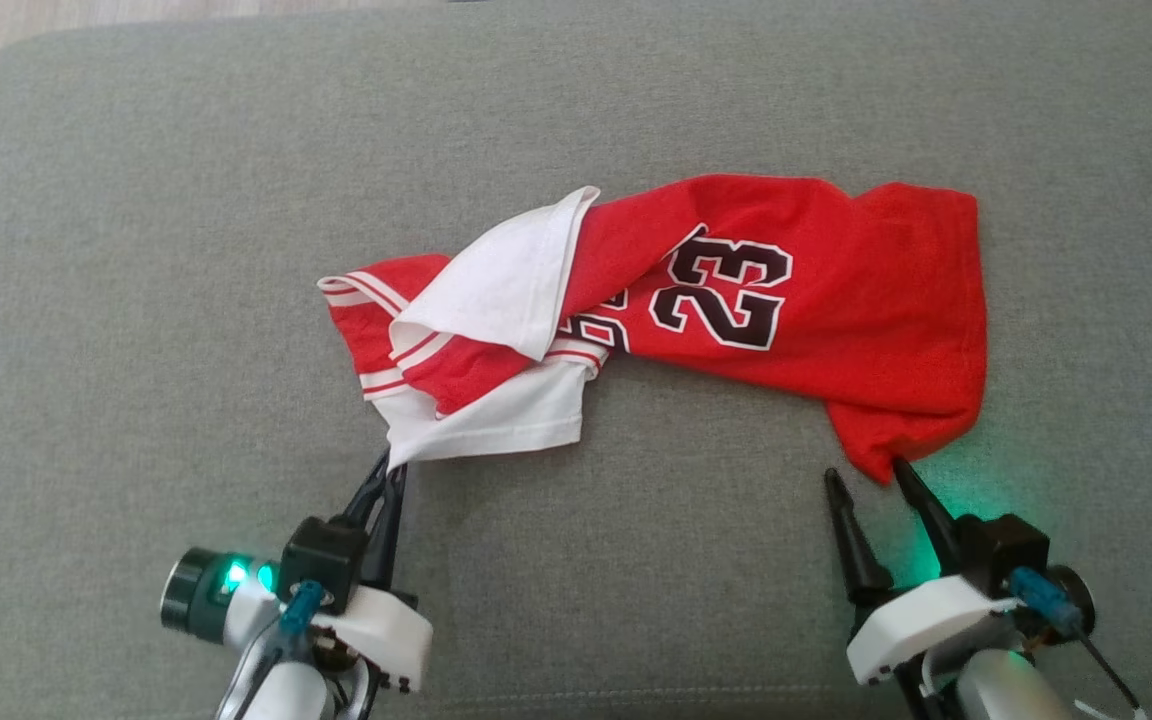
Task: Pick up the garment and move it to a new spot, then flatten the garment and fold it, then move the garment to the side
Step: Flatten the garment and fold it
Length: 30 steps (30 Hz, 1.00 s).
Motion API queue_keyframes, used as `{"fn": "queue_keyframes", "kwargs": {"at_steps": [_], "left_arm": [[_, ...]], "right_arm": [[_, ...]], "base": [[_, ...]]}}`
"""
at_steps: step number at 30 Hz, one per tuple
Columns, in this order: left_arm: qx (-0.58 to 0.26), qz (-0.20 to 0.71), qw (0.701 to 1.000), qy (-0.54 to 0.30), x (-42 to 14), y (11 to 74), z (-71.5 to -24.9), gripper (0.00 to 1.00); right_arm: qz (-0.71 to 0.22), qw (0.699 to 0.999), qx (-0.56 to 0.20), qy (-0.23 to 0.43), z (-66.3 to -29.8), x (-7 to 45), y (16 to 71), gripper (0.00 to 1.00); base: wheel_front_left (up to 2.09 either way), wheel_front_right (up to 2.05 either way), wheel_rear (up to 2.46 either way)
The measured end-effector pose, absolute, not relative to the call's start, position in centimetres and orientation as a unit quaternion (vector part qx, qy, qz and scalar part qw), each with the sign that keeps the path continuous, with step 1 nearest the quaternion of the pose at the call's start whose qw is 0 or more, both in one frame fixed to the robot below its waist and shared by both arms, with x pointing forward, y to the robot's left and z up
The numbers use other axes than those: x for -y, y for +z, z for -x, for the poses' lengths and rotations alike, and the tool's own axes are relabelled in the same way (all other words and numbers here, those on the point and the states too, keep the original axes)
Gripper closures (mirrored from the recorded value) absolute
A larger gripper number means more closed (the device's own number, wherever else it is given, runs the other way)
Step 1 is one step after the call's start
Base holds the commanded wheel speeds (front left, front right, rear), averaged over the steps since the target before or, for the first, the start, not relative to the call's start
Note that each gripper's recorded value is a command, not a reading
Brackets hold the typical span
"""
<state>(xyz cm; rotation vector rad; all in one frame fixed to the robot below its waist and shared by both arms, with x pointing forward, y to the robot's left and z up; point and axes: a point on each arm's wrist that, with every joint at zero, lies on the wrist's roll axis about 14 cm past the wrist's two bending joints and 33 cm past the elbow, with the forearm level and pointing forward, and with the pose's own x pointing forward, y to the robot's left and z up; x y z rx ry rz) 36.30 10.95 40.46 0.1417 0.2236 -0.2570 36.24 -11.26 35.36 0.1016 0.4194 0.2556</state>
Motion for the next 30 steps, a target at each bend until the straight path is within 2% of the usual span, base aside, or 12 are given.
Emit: {"fn": "queue_keyframes", "kwargs": {"at_steps": [1,2,3,4,12,15,22,30], "left_arm": [[-0.110,-0.071,0.983,-0.127,-11.0,40.5,-36.4,1.00],[-0.108,-0.072,0.984,-0.126,-11.1,40.6,-36.5,1.00],[-0.106,-0.072,0.984,-0.125,-11.2,40.8,-36.6,1.00],[-0.104,-0.072,0.984,-0.125,-11.2,40.9,-36.6,1.00],[-0.066,-0.081,0.987,-0.124,-11.4,43.2,-37.4,1.00],[-0.022,-0.090,0.989,-0.117,-12.3,46.0,-38.4,1.00],[0.124,-0.134,0.977,-0.109,-14.8,56.0,-40.2,1.00],[0.293,-0.155,0.934,-0.137,-13.6,69.9,-39.1,1.00]], "right_arm": [[-0.049,0.969,-0.208,0.127,-36.4,11.2,35.3,0.48],[-0.046,0.969,-0.207,0.128,-36.5,11.2,35.3,0.65],[-0.046,0.969,-0.206,0.127,-36.7,11.3,35.3,0.93],[-0.044,0.970,-0.204,0.126,-36.9,11.4,35.4,1.00],[-0.020,0.976,-0.180,0.123,-36.9,12.1,37.0,1.00],[-0.013,0.984,-0.139,0.112,-37.0,13.1,39.4,1.00],[0.054,0.994,-0.004,0.093,-37.4,17.7,48.1,1.00],[0.119,0.980,0.138,0.073,-36.3,21.3,61.0,1.00]], "base": [[0.00,0.00,0.00],[0.00,0.00,0.00],[0.00,0.00,0.00],[0.00,0.00,0.00],[0.00,0.00,0.00],[0.00,0.00,0.00],[0.00,0.00,0.00],[0.00,0.00,0.00]]}}
